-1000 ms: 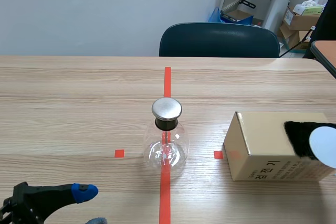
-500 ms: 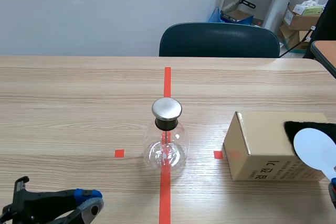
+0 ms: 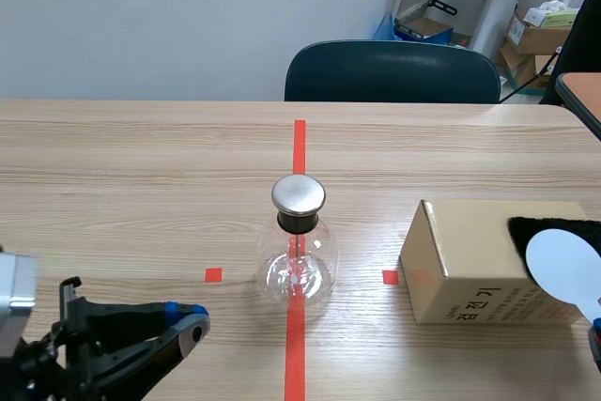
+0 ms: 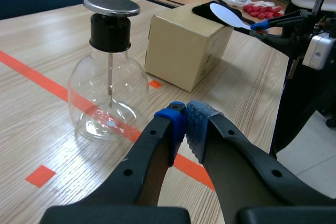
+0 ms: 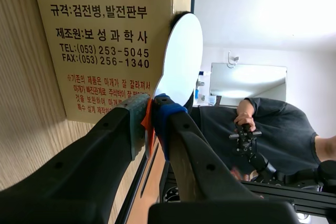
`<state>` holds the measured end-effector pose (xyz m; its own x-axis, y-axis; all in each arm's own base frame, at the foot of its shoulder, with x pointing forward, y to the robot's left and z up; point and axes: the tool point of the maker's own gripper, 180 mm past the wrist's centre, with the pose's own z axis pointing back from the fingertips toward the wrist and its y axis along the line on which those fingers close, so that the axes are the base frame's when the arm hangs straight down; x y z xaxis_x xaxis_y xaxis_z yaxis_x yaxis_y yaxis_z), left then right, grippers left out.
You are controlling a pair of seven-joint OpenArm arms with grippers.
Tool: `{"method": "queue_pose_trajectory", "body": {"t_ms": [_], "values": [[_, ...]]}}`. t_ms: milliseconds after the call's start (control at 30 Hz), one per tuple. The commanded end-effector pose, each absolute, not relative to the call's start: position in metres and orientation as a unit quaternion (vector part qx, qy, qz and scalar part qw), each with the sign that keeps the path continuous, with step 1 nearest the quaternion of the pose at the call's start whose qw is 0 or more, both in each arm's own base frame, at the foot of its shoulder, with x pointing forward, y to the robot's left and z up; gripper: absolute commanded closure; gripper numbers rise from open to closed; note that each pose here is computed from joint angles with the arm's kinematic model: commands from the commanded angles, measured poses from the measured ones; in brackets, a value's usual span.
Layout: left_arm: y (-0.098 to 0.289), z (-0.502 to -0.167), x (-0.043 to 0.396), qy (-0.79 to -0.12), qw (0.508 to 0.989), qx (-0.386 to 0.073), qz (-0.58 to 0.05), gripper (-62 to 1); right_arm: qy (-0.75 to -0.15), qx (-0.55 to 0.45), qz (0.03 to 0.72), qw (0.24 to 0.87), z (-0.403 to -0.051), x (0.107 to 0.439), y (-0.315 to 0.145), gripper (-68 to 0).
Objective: Do the electroscope experiment
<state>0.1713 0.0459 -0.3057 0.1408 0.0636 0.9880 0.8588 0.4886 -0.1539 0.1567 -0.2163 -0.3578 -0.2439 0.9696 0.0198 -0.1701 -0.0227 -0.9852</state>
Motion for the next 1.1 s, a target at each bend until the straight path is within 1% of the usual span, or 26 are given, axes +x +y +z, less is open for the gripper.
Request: {"method": "queue_pose_trajectory", "body": {"t_ms": [0, 300, 400, 567, 667, 900, 1067], "values": [[0.037, -0.297, 0.177, -0.591, 0.630, -0.403, -0.302, -3.9, -0.510, -0.394, 0.599, 0.474, -0.356, 0.157, -0.219, -1.7], [0.023, -0.298, 0.203, -0.615, 0.632, -0.358, -0.307, -3.5, -0.515, -0.415, 0.591, 0.461, -0.348, 0.158, -0.221, -1.7], [0.022, -0.298, 0.211, -0.623, 0.633, -0.342, -0.306, -3.5, -0.519, -0.427, 0.579, 0.462, -0.340, 0.161, -0.227, -1.7], [0.021, -0.298, 0.219, -0.631, 0.635, -0.325, -0.304, -3.5, -0.521, -0.444, 0.584, 0.436, -0.317, 0.163, -0.230, -1.7], [0.019, -0.299, 0.223, -0.636, 0.636, -0.318, -0.300, -3.5, -0.530, -0.446, 0.577, 0.432, -0.301, 0.168, -0.227, -1.7], [0.023, -0.317, 0.236, -0.631, 0.656, -0.288, -0.297, -3.5, -0.540, -0.455, 0.564, 0.427, -0.264, 0.190, -0.217, -1.7], [0.031, -0.333, 0.245, -0.627, 0.669, -0.268, -0.295, -3.5, -0.565, -0.463, 0.545, 0.412, -0.238, 0.208, -0.199, -1.8]]}}
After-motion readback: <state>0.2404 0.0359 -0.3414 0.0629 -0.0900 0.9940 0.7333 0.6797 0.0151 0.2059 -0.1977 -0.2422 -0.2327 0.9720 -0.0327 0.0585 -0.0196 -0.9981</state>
